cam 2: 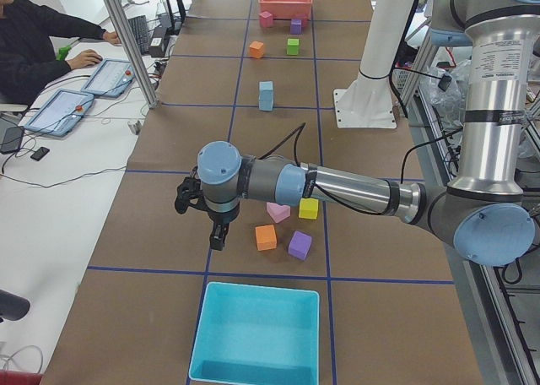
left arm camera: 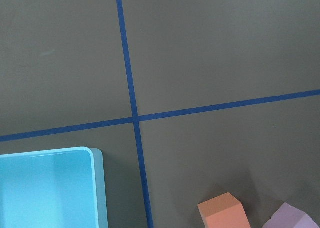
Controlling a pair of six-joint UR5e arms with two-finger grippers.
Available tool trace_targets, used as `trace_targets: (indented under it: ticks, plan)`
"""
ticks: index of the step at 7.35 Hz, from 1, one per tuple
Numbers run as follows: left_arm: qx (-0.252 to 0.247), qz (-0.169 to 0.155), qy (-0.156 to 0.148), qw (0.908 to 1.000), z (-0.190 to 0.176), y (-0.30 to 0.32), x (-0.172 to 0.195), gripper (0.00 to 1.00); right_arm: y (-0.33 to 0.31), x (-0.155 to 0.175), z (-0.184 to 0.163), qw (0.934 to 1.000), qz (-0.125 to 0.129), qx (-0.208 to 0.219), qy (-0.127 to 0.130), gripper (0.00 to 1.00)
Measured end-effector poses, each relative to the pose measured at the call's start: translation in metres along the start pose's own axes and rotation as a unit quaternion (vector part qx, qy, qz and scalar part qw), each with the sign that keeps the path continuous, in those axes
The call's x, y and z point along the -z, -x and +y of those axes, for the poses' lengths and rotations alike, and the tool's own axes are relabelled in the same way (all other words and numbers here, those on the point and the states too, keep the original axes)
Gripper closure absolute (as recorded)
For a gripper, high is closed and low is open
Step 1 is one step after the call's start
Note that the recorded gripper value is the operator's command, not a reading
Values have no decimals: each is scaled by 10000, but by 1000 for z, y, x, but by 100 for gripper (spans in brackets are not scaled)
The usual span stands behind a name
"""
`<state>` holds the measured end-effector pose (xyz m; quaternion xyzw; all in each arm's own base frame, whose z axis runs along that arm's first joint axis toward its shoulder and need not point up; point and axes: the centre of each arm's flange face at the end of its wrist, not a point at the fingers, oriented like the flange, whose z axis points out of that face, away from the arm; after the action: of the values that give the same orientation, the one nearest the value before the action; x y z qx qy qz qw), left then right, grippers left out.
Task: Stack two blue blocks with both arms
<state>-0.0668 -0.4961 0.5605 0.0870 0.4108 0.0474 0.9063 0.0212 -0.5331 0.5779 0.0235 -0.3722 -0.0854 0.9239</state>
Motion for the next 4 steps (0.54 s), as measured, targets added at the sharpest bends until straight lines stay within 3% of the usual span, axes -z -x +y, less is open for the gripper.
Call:
trace_targets:
  ticks: [4]
  plan:
    - [-6, -2, -14, 10000, 0, -3, 3, 2, 0, 0, 0, 10000, -2, 4, -5, 0]
